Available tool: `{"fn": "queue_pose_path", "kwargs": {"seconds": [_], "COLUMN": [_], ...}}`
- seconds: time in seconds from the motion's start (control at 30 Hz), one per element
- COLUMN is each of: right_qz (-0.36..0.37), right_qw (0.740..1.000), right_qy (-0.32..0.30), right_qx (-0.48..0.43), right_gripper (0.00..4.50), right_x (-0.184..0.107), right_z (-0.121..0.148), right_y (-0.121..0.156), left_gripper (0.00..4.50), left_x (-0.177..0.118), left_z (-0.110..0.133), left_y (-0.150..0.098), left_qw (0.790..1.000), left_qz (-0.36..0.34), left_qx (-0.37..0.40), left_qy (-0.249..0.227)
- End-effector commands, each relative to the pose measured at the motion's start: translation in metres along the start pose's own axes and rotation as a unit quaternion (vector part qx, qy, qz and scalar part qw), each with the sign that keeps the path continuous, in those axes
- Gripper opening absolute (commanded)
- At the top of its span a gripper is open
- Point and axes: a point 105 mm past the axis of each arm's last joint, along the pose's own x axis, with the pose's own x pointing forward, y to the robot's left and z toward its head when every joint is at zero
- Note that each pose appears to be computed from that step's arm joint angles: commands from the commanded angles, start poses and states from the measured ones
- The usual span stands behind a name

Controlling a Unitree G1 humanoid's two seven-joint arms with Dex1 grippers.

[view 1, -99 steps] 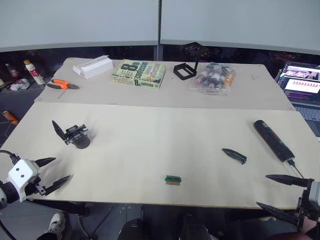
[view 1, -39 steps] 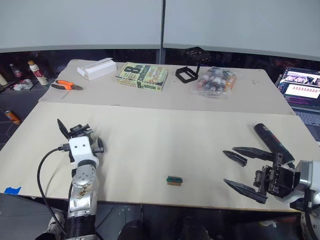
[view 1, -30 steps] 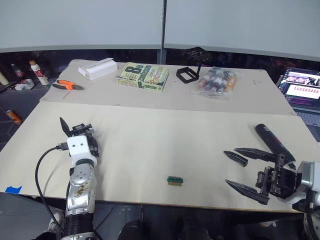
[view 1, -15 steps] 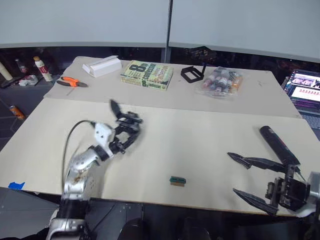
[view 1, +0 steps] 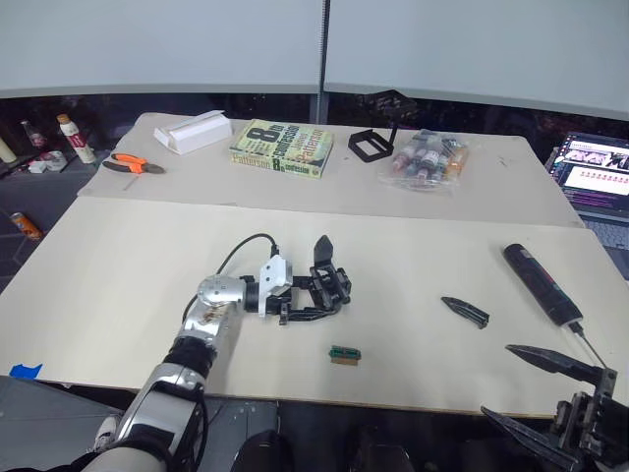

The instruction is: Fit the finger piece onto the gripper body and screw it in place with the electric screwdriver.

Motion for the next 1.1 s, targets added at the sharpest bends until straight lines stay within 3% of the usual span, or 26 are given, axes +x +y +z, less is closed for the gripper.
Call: {"fn": "queue_pose_path", "kwargs": {"seconds": [0.03, 0.33, 0.4, 0.5, 0.77, 1.1], "right_qz": [-0.001, -0.001, 0.001, 0.004, 0.006, 0.016], "right_qw": [0.999, 0.999, 0.999, 0.999, 0.999, 0.999], "right_qy": [-0.013, -0.021, -0.023, -0.025, -0.026, -0.032], "right_qx": [-0.036, -0.042, -0.043, -0.047, -0.044, -0.041], "right_gripper": [4.50, 4.50, 4.50, 4.50, 4.50, 4.50], "right_x": [0.003, 0.023, 0.026, 0.029, 0.029, 0.042], "right_z": [0.016, 0.026, 0.028, 0.031, 0.033, 0.038], "right_y": [0.002, -0.003, -0.005, -0.010, -0.019, -0.019], "left_gripper": [2.29, 2.29, 3.30, 4.42, 4.42, 4.42], "left_x": [0.005, 0.005, 0.002, -0.008, -0.026, 0.002], "left_z": [0.014, -0.003, -0.003, 0.001, 0.003, 0.004], "left_y": [0.009, 0.007, 0.009, 0.013, 0.003, -0.017], "left_qw": [0.998, 0.999, 0.999, 0.999, 0.996, 0.988], "left_qz": [0.002, 0.012, 0.018, 0.029, 0.079, 0.152], "left_qx": [0.056, 0.048, 0.043, 0.045, 0.033, -0.021], "left_qy": [-0.008, 0.014, 0.014, 0.011, 0.010, 0.012]}}
